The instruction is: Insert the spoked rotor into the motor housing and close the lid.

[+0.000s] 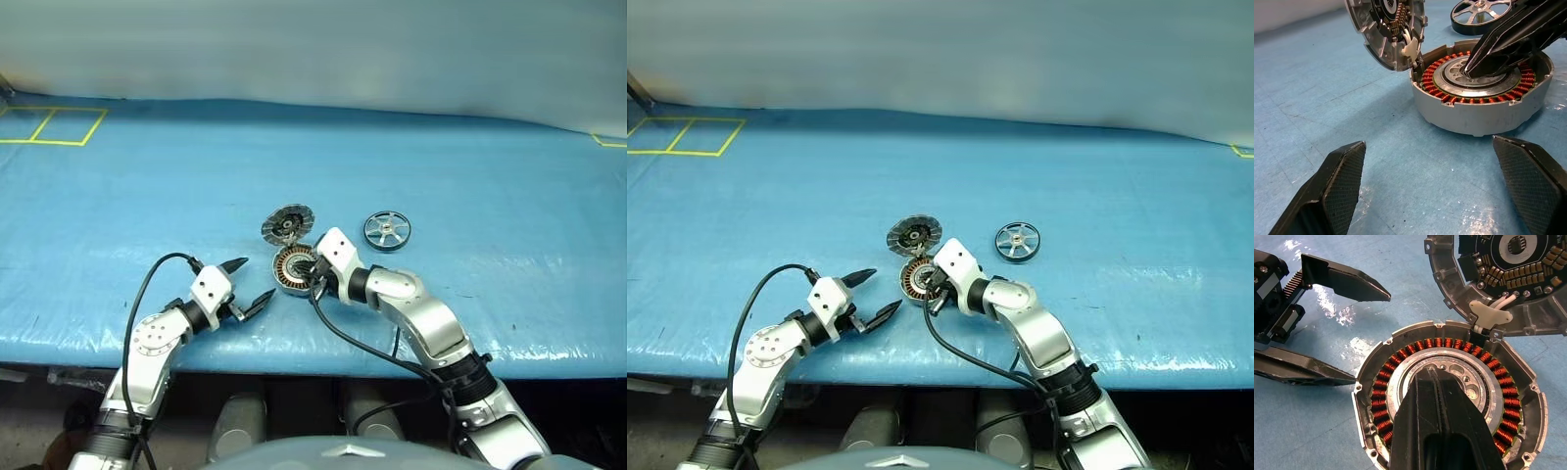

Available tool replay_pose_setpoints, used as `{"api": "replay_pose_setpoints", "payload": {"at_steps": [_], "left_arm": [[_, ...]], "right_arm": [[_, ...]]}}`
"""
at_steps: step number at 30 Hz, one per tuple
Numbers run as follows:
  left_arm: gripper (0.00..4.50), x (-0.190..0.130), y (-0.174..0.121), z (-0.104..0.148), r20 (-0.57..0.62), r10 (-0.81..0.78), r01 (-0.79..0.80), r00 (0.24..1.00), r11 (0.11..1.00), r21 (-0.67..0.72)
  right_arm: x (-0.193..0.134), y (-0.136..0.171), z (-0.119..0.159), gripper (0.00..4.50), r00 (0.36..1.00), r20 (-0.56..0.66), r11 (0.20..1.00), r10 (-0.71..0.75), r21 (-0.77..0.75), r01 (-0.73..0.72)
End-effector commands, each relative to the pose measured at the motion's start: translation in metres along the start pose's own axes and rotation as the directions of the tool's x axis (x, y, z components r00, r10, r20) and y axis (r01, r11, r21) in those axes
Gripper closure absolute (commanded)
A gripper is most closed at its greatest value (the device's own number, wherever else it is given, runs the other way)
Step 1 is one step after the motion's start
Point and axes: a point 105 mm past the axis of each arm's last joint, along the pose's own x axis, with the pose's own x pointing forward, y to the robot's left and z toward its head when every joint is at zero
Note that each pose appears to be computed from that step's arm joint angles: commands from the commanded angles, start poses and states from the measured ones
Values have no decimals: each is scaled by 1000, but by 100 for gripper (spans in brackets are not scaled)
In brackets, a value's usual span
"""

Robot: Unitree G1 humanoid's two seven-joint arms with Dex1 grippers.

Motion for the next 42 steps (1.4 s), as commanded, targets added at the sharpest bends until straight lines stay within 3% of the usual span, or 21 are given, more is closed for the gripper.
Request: {"api": "replay_pose_setpoints", "payload": {"at_steps": [1,5,10,13,21,26,29,32,35,42], "left_arm": [[0,1,1,6,30,5,-5,1000,1000,11],[0,0,1,7,36,3,-3,999,1000,10],[0,1,3,17,93,4,-4,996,1000,-5],[0,1,4,18,97,-2,3,995,1000,-7],[0,2,2,21,117,-34,38,993,999,-29],[0,-1,0,26,144,-56,64,988,996,-57],[0,-2,1,26,136,-47,53,990,998,-42],[0,-2,1,27,137,-43,50,990,998,-41],[0,0,0,26,138,-42,49,990,998,-44],[0,4,-4,24,137,-44,51,990,997,-49]], "right_arm": [[3,3,-13,448,999,-45,1000,5,16,-4],[2,0,-8,448,1000,-27,1000,-10,11,10],[-8,3,30,448,991,135,1000,12,-2,-11],[-14,3,40,448,985,170,1000,12,-15,-9],[-23,-13,30,448,992,108,995,-68,-60,75],[-47,-55,25,448,956,43,925,-290,-242,292],[-71,-69,37,448,938,44,868,-344,-366,336],[-95,-86,39,391,904,7,812,-428,-437,388],[-114,-108,33,299,837,-21,747,-546,-465,475],[-109,-117,11,299,815,-84,769,-573,-398,500]]}}
